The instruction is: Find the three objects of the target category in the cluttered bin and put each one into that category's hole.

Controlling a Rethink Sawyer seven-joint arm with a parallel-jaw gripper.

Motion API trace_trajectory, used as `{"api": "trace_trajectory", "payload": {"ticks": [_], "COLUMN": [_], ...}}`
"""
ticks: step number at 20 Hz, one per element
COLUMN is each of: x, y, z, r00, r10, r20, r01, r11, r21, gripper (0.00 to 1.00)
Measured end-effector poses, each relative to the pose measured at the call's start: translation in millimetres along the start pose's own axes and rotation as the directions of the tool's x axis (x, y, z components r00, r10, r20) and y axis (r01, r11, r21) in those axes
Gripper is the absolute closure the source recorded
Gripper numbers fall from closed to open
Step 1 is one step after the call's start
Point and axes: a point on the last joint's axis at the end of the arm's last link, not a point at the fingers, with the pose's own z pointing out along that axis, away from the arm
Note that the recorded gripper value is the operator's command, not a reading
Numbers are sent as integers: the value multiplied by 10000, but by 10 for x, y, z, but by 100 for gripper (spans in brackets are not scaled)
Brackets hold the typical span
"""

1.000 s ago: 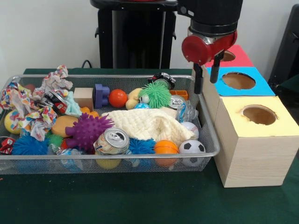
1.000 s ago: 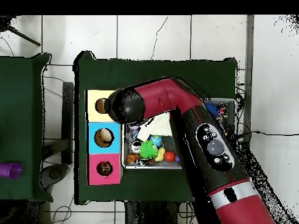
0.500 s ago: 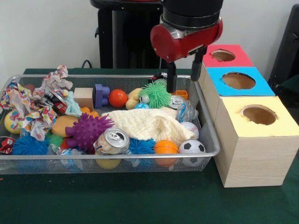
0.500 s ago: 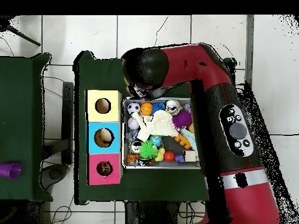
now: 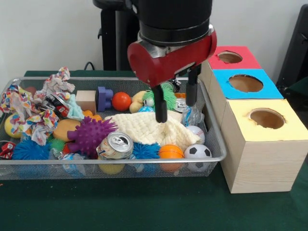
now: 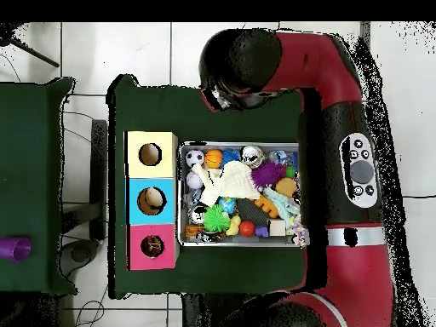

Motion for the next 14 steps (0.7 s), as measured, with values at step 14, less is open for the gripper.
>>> {"api": "trace_trajectory", "payload": {"ticks": [14], "x": [112], "y": [-560], "z": [-154], "r00": [9960], "r10": [-571], "r20": [-693], "r01": [574], "r11": [9984], "r21": [15], "gripper": [0]}}
